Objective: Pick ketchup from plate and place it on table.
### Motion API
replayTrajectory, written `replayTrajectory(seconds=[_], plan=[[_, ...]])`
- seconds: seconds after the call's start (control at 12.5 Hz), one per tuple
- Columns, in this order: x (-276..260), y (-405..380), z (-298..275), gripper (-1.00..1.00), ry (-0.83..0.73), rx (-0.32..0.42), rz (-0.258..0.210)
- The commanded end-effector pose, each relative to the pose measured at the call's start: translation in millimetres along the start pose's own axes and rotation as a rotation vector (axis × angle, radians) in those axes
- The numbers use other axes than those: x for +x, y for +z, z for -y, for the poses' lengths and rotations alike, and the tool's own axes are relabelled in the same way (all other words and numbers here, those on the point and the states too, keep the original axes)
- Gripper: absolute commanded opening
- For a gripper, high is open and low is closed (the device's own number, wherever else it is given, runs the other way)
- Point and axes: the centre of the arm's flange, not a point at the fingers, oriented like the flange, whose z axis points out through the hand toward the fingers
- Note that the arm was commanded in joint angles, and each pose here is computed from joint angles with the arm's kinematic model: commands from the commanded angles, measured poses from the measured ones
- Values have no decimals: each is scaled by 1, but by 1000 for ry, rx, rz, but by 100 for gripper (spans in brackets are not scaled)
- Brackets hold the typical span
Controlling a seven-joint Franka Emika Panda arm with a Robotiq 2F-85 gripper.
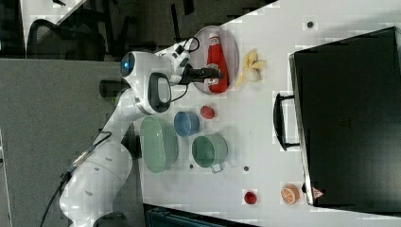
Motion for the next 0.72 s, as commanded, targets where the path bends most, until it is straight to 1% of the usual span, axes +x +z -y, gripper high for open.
replayTrajectory(seconds=[0.08, 0.48, 0.56, 0.64, 0.72], plan=[[17, -3, 20, 100, -128, -24, -76], [24, 28, 21, 100, -139, -21, -120], [25, 27, 21, 91, -139, -21, -123], [23, 29, 20, 68, -135, -23, -115], [23, 28, 21, 41, -135, -22, -118]])
